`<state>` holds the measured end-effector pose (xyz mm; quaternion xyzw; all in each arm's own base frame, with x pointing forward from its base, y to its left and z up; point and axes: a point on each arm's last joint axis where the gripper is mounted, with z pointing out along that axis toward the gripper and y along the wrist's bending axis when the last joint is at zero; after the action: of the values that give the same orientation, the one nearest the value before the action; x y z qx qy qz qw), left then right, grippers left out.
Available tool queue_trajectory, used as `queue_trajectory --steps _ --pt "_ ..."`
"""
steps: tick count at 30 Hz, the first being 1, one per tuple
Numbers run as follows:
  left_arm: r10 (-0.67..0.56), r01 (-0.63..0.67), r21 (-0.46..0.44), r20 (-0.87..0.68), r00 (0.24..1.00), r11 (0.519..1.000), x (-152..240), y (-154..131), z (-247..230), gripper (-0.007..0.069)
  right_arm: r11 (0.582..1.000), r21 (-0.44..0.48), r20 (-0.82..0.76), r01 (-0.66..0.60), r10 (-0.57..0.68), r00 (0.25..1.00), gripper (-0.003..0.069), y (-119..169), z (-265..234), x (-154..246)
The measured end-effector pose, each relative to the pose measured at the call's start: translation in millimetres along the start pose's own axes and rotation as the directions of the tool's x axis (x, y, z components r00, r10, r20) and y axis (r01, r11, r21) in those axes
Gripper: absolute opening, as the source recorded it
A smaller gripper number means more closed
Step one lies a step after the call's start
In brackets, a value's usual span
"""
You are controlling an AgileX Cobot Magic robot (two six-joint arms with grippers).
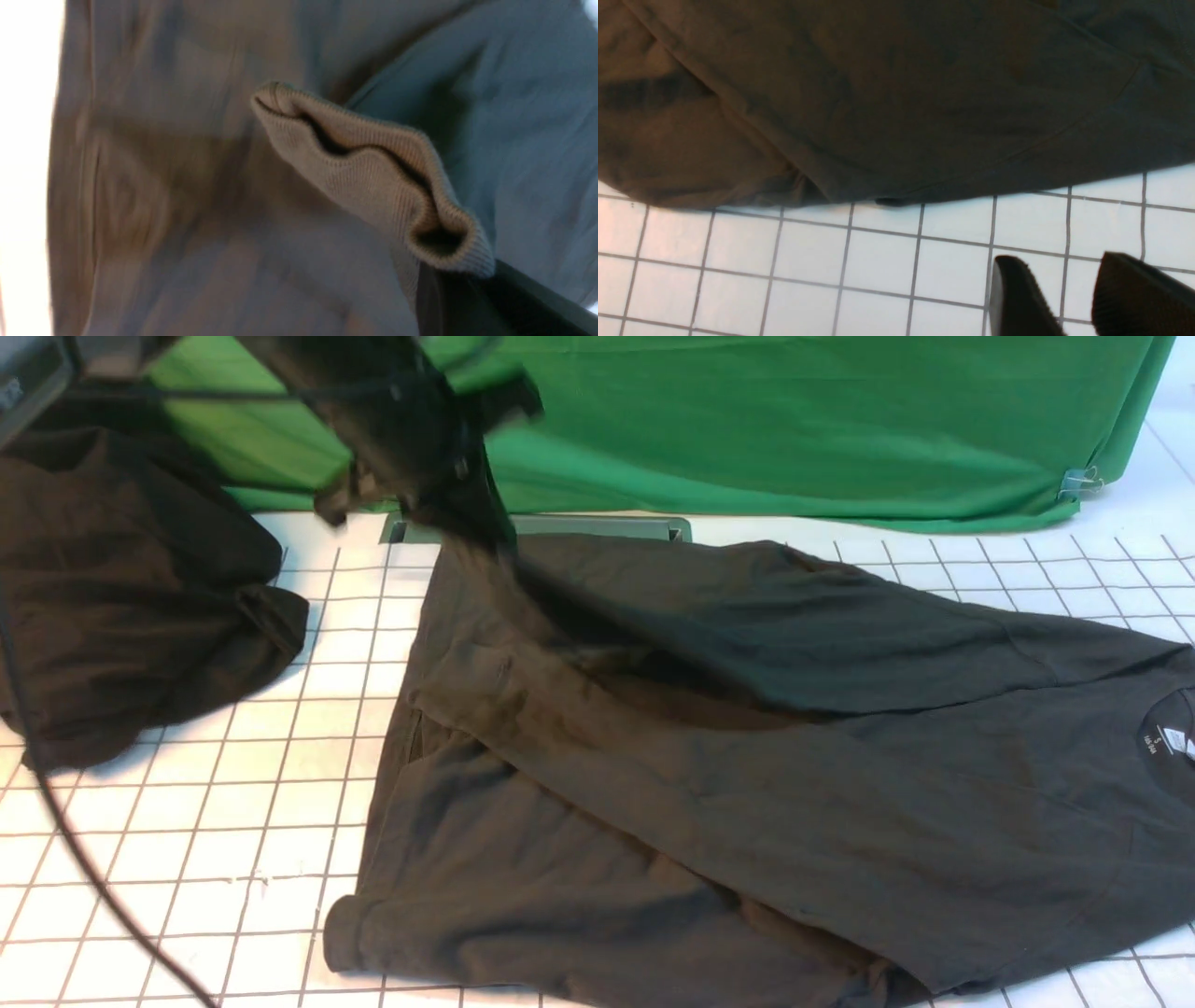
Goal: Fold a long-sleeved shirt over a white checkered tablecloth.
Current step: 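Fold the left side of the dark shirt inward over its body with the left gripper, then grasp the near edge of the shirt at its hem and shoulder corners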
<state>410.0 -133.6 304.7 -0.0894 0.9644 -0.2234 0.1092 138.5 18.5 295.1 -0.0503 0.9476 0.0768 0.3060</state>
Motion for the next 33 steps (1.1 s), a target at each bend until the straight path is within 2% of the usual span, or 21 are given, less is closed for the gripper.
queue_trajectory --steps 3,6,12,16,17,18,19,23,26,30,33 --pt "-0.018 0.013 -0.064 -0.089 0.996 0.998 25.5 14.2 14.1 0.0017 1.000 0.001 0.003 -0.001 0.001 1.000 0.0239 0.0 0.0 -0.3" --pt "-0.067 0.046 -0.138 -0.151 0.986 0.989 52.0 42.2 41.2 0.0017 1.000 0.002 0.011 -0.001 0.001 1.000 0.0239 -0.2 0.0 -1.0" --pt "-0.053 0.026 -0.164 -0.163 0.985 0.986 65.3 61.7 65.7 0.0041 1.000 0.002 0.015 -0.001 0.001 1.000 0.0239 -0.2 0.0 -1.3" --pt "-0.005 -0.027 -0.172 -0.185 0.983 0.985 66.5 65.0 69.5 0.0197 1.000 0.002 0.016 -0.001 0.001 1.000 0.0239 -0.2 0.0 -1.4" --pt "-0.002 -0.031 -0.172 -0.185 0.983 0.985 66.3 64.9 69.3 0.0197 1.000 0.002 0.016 -0.001 0.001 1.000 0.0239 -0.2 0.0 -1.4" --pt "0.010 -0.044 -0.173 -0.194 0.981 0.984 66.1 64.3 67.9 0.0235 1.000 0.002 0.016 -0.001 0.001 1.000 0.0239 -0.2 0.0 -1.4" --pt "0.039 -0.079 -0.178 -0.217 0.975 0.981 66.0 62.3 61.9 0.0317 1.000 0.003 0.018 -0.001 0.001 1.000 0.0239 -0.2 0.0 -1.6" --pt "0.121 -0.166 -0.196 -0.223 0.967 0.966 65.0 53.7 31.8 0.0519 1.000 0.003 0.019 -0.001 0.001 1.000 0.0241 -0.3 0.0 -1.7" --pt "0.138 -0.186 -0.207 -0.224 0.965 0.961 76.9 56.3 17.4 0.0598 1.000 0.003 0.019 -0.001 0.001 1.000 0.0240 -0.3 0.0 -1.7" --pt "0.091 -0.173 -0.239 -0.319 0.943 0.956 110.6 77.1 22.3 0.0614 1.000 0.003 0.019 -0.001 0.001 1.000 0.0240 -0.3 0.0 -1.7" --pt "0.042 -0.162 -0.270 -0.402 0.915 0.949 135.0 94.7 32.2 0.0588 1.000 0.003 0.022 -0.001 0.001 1.000 0.0240 -0.3 0.0 -2.0"
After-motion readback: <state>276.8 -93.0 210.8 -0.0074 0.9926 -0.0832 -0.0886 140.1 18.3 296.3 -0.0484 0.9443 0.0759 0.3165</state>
